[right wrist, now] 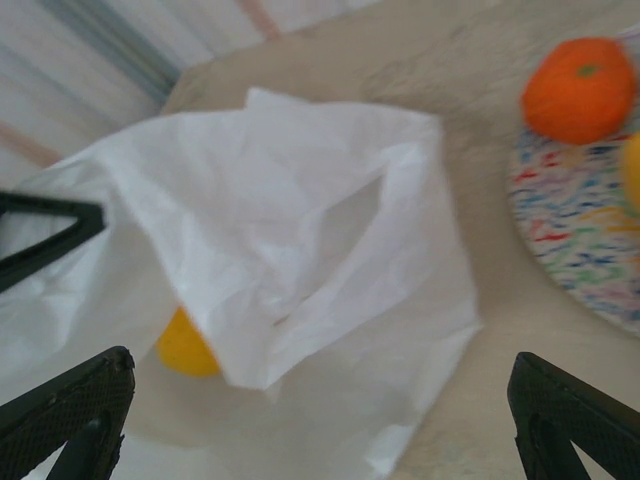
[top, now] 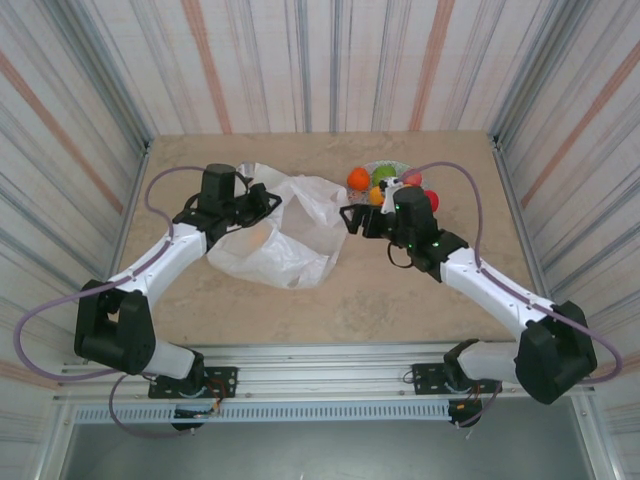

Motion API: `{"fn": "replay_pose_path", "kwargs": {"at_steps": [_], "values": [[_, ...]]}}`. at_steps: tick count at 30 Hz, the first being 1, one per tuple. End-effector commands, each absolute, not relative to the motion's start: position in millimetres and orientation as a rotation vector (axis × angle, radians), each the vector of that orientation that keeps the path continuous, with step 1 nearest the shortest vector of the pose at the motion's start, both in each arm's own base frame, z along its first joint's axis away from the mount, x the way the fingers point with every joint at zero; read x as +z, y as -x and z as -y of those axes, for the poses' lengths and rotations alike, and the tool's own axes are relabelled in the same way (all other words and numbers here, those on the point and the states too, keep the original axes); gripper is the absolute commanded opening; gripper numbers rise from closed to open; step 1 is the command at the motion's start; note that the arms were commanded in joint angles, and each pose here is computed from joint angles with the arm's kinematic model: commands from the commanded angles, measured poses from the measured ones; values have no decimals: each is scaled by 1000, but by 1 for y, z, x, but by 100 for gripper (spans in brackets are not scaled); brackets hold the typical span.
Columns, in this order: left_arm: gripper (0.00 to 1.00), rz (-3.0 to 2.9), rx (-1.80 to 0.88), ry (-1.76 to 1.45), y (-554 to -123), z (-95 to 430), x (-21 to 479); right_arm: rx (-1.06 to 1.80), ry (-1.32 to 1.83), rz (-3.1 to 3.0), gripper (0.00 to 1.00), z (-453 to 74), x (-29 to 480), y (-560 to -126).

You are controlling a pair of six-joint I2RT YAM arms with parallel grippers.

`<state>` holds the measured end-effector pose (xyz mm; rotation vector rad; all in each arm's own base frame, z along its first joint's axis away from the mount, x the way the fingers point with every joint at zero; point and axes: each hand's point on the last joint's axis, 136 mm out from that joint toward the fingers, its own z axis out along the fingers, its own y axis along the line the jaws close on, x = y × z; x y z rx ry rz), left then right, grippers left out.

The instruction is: Place the fruits into the plastic bag

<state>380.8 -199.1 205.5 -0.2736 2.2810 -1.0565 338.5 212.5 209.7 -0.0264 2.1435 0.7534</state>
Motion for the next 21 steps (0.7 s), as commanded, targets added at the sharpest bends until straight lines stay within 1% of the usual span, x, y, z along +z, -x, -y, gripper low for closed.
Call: {"fn": "replay_pose_path", "kwargs": {"at_steps": [1,4,7,15,20,21], "values": [[1,-2277,-1075,231,-373,199,212,447,-75,-2268,98,-157,174,-348],[1,-2277,-1079,228,-372,199,212,302,-132,-2337,98,-124,155,-363],[0,-2276,-1082,230,-372,199,213,181,-119,-2372,99,-110,137,-377],[1,-2270,-1096,229,-372,200,217,129,-63,-2526,99,-121,85,-411],[1,-2264,-1102,227,-371,201,218,44,-58,-2585,96,-120,65,-428],[1,-2266,-1103,227,-371,201,218,33,-54,-2590,94,-121,61,-431]]}}
